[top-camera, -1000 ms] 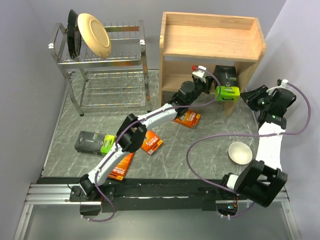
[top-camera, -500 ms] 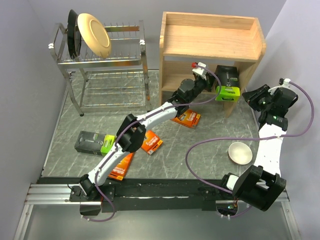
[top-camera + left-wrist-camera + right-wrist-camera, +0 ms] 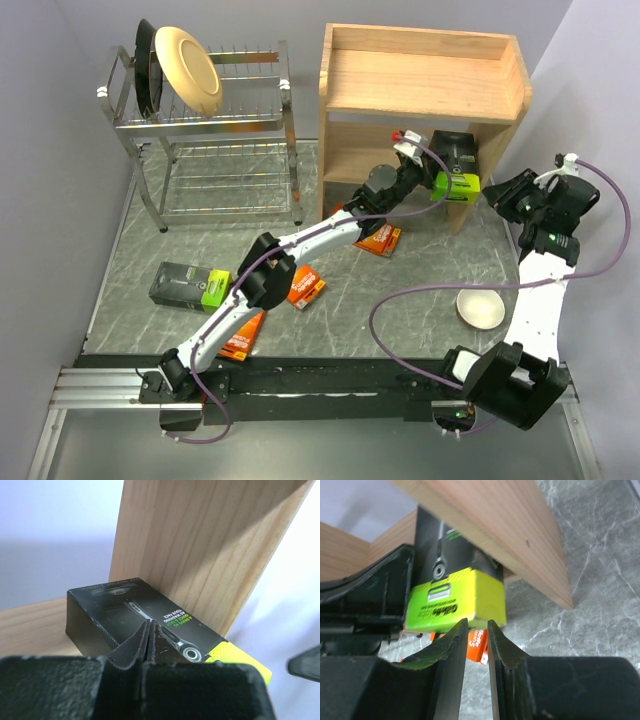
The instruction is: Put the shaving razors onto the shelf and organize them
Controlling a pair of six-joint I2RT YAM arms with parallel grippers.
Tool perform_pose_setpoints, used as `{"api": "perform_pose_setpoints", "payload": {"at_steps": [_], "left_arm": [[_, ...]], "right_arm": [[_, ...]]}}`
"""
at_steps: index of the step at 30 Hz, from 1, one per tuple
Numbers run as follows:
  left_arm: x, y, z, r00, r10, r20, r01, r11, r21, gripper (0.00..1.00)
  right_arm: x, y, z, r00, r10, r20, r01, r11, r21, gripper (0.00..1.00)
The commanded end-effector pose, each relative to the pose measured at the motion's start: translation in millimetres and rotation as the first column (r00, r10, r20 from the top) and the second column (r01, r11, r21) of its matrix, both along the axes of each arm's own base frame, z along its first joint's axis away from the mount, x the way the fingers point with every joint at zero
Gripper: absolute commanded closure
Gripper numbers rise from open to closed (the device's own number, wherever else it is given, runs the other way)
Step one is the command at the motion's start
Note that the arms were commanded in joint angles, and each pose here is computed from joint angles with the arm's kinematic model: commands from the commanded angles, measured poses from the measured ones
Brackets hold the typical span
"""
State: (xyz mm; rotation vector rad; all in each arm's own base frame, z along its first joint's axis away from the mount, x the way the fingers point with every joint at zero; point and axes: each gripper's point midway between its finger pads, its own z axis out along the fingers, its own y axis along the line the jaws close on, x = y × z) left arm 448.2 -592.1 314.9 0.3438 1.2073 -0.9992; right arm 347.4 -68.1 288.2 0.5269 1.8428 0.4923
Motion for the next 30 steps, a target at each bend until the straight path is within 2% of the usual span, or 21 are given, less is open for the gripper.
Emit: {"api": "perform_pose_setpoints", "payload": {"at_steps": [1, 10, 16, 17, 19, 20, 23, 25, 26, 27, 30], "left_arm": [[-11.1, -3.2, 27.4, 0.999, -0.03, 0.034, 0.033, 0.995, -0.091, 0.99], [-26.4, -18.2, 31.2, 0.998, -0.03, 0.049, 0.037, 0.989, -0.145, 0.99], [-15.6, -6.6, 38.7, 0.996, 0.048, 0.069, -0.036, 0.986, -0.165, 0.97], [-11.4, -1.2, 42.8, 0.995, 0.07, 0.069, -0.057, 0.983, -0.175, 0.87], [-5.6, 11.0, 55.1, 0.993, 0.093, 0.072, -0.078, 0.979, -0.187, 0.75], [-2.9, 16.1, 57.8, 0.993, 0.101, 0.067, -0.087, 0.978, -0.188, 0.66], [0.2, 43.4, 71.7, 0.989, 0.122, 0.086, -0.102, 0.973, -0.207, 0.57], [1.9, 62.0, 76.7, 0.988, 0.13, 0.083, -0.113, 0.975, -0.191, 0.64], [-1.8, 73.8, 93.5, 0.988, 0.13, 0.08, -0.11, 0.97, -0.216, 0.87], [0.3, 75.9, 73.3, 0.99, 0.129, 0.053, -0.118, 0.976, -0.183, 0.99], [2.6, 83.9, 68.6, 0.992, 0.123, 0.041, -0.115, 0.98, -0.16, 0.99]], "right_arm": [[-9.1, 15.7, 30.9, 0.995, 0.07, 0.077, -0.065, 0.996, -0.058, 0.7], [-13.9, 34.1, 32.3, 0.987, 0.151, 0.05, -0.147, 0.986, -0.075, 0.7], [-13.5, 49.6, 26.8, 0.979, 0.204, 0.025, -0.199, 0.972, -0.125, 0.7], [-12.0, 51.3, 24.9, 0.978, 0.208, 0.022, -0.204, 0.972, -0.121, 0.7], [-9.4, 56.5, 23.4, 0.976, 0.218, 0.023, -0.214, 0.97, -0.119, 0.7], [-7.8, 57.5, 25.2, 0.976, 0.216, 0.035, -0.211, 0.971, -0.113, 0.7], [-5.4, 59.2, 26.3, 0.975, 0.216, 0.049, -0.21, 0.972, -0.101, 0.7], [-4.8, 59.2, 27.2, 0.976, 0.213, 0.055, -0.207, 0.973, -0.1, 0.7], [-3.9, 59.1, 28.3, 0.975, 0.212, 0.061, -0.205, 0.974, -0.099, 0.7], [-4.1, 58.7, 29.2, 0.976, 0.209, 0.063, -0.203, 0.974, -0.098, 0.7], [-1.8, 58.4, 29.4, 0.976, 0.208, 0.066, -0.202, 0.975, -0.092, 0.7]]}}
